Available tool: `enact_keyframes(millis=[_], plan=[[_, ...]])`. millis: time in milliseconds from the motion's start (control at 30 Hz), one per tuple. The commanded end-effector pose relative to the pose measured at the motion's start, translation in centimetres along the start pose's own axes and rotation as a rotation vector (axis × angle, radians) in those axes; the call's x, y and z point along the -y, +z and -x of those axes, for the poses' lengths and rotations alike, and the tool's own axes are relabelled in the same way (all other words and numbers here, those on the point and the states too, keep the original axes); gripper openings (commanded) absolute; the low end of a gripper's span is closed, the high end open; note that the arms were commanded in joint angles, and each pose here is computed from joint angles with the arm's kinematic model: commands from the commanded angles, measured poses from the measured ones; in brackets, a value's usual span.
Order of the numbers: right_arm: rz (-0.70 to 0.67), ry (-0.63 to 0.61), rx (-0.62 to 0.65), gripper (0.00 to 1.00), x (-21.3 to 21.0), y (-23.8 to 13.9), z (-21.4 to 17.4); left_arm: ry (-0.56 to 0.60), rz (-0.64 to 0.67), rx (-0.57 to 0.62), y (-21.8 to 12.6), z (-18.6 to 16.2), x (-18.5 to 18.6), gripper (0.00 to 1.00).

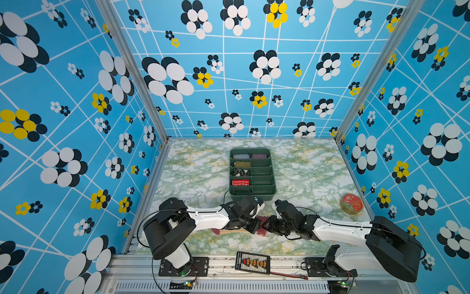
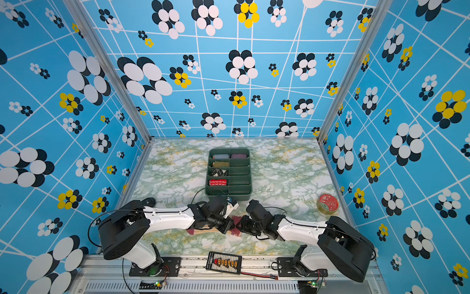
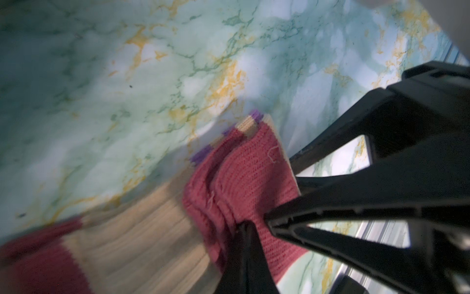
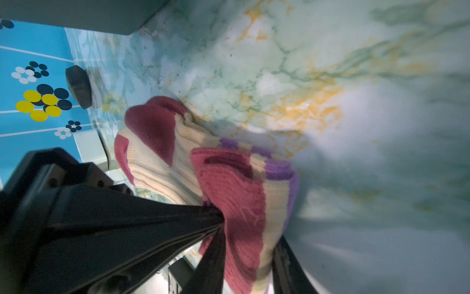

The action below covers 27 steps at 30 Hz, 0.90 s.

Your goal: Roll the socks

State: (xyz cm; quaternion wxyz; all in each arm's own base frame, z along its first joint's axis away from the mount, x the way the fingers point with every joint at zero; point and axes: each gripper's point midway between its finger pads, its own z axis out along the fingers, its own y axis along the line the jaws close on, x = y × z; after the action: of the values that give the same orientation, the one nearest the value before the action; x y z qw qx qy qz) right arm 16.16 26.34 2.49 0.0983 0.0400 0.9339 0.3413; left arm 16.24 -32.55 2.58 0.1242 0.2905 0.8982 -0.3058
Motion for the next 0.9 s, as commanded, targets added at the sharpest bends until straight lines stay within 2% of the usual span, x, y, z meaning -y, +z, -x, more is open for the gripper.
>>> enact_keyframes(millis=[0, 233, 400, 600, 700, 867], plan=[[-0.045, 0.02, -0.04, 0.33, 1.4, 0.8, -1.2, -0.062, 0.05, -0.119, 0.8, -3.8, -2.1, 0.03], [-0.072, -0.005, -0.004, 0.25, 1.3, 0.3, -0.4, -0.07, 0.039, -0.113, 0.6, -3.6, -2.1, 0.03], [-0.097, -0.026, 0.053, 0.22, 1.3, -0.9, 0.4, -0.078, 0.027, -0.1, 0.4, -3.2, -2.1, 0.03], [-0.097, -0.041, 0.06, 0.18, 1.1, -1.2, 0.6, -0.086, 0.019, -0.099, 0.5, -3.1, -2.2, 0.03], [-0.082, -0.047, 0.044, 0.18, 0.7, -0.8, 0.5, -0.086, 0.016, -0.099, 0.5, -3.1, -2.1, 0.03], [-0.072, -0.04, 0.017, 0.25, 0.4, 0.0, 0.3, -0.087, 0.011, -0.096, 0.4, -2.9, -2.0, 0.03]])
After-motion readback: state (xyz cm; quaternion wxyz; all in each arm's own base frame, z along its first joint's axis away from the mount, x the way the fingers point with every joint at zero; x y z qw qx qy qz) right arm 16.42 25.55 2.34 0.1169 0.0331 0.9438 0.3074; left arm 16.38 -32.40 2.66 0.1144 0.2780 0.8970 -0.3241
